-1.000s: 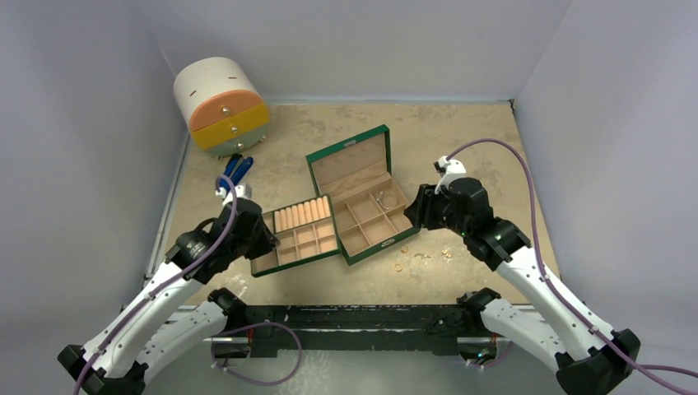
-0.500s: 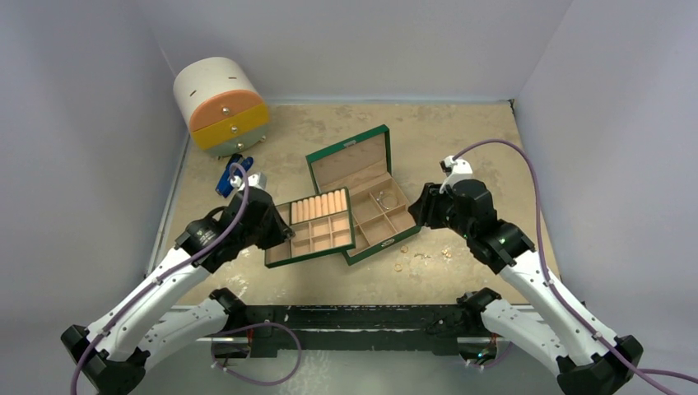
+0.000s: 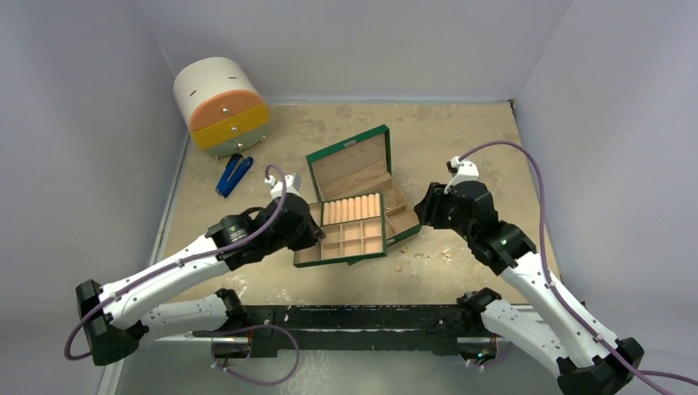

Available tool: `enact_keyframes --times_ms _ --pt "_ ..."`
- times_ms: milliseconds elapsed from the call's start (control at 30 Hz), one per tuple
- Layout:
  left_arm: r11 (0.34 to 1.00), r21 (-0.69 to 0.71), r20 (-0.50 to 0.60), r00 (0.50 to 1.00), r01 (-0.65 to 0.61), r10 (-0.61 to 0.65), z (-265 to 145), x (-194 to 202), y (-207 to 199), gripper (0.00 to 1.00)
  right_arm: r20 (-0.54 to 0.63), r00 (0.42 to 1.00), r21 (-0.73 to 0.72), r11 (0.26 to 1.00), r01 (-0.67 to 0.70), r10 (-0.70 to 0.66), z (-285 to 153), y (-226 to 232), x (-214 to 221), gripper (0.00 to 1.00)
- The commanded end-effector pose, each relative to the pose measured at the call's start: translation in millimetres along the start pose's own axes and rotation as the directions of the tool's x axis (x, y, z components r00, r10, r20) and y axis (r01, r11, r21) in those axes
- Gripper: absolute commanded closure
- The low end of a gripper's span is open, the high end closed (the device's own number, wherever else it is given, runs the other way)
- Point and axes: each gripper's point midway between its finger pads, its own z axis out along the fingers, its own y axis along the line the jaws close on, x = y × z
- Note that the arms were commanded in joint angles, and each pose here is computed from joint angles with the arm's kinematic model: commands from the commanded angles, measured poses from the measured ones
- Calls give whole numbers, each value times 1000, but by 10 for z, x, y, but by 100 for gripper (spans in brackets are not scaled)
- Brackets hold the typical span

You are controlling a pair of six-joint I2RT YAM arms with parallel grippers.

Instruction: Organize the mixed jewelry

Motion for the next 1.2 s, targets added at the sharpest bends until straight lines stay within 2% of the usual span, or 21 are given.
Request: enact_keyframes --times_ms 0,300,533,733,1033,1167 --pt "985 163 105 992 52 -69 -70 -203 -665 100 77 996 31 999 -45 42 -118 -17 -238 51" --pt "980 197 136 989 37 -65 198 -133 -1086 100 130 988 135 986 -98 81 -330 -227 -321 51" --pt "986 158 196 977 55 -85 449 -212 -1195 100 265 958 224 960 -167 105 -642 -482 -493 48" --pt "985 136 258 956 107 -139 694 -293 -1290 100 303 946 250 949 -194 113 -777 -558 -554 48" --pt "963 90 380 885 255 -270 982 -434 -1220 100 307 945 227 955 -191 115 -866 -532 -572 47" --pt "960 36 422 866 279 -268 1083 -469 -1191 100 310 945 222 958 -182 107 -912 -531 -585 47"
